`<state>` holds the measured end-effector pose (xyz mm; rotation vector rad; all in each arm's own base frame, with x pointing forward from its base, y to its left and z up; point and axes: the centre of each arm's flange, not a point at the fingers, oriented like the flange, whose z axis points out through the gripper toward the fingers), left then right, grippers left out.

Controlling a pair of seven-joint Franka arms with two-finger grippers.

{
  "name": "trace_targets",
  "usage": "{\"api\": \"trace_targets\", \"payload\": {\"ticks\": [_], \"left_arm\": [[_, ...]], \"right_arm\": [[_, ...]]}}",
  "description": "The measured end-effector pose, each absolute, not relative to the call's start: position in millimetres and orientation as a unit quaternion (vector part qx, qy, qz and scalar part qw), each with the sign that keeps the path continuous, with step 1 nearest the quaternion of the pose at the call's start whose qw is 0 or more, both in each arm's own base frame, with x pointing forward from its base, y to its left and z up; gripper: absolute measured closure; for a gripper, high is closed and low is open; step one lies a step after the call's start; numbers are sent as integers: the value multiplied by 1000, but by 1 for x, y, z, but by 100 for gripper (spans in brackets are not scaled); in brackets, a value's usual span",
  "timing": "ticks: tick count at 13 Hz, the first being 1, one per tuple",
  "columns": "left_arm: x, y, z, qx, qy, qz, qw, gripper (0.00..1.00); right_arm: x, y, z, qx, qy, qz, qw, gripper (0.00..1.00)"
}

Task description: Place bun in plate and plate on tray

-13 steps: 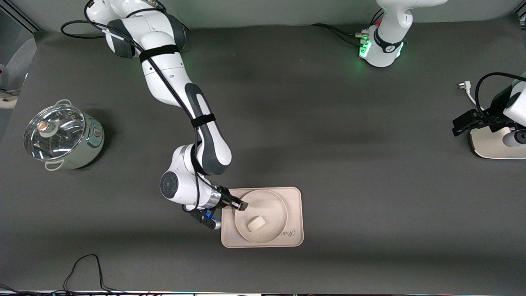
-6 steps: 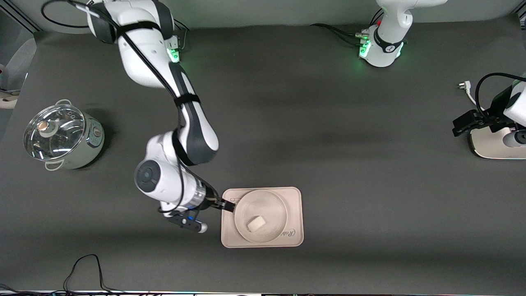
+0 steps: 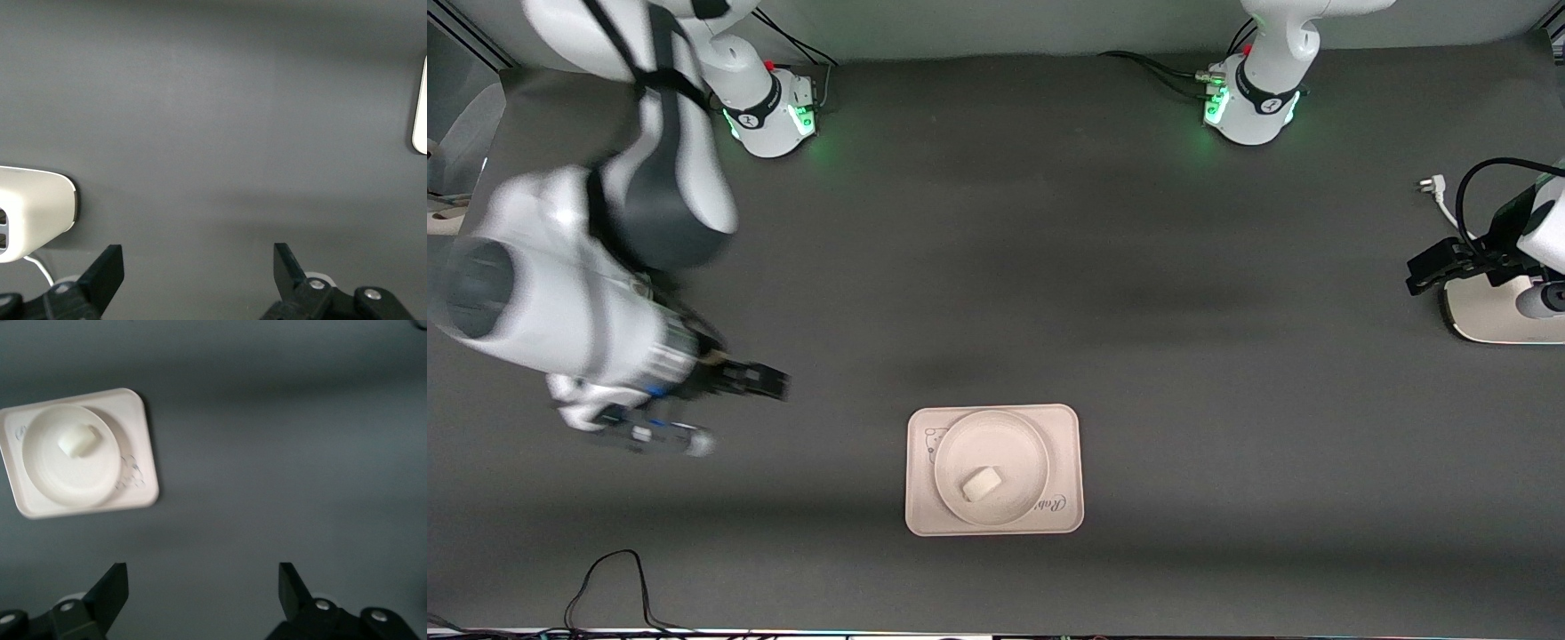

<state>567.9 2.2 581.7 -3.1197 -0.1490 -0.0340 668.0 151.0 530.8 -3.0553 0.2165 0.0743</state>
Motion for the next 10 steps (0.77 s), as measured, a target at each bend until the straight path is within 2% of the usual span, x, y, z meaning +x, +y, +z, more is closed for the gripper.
{"api": "trace_targets", "payload": {"ticks": [5,10], "left_arm": [[568,2,582,-999,-48,-11,9,0],[567,2,584,-999,-48,-13,9,0]], "right_arm": [[610,46,595,-999,22,41,20,0],[563,-5,602,-998,12,49,31,0]]}}
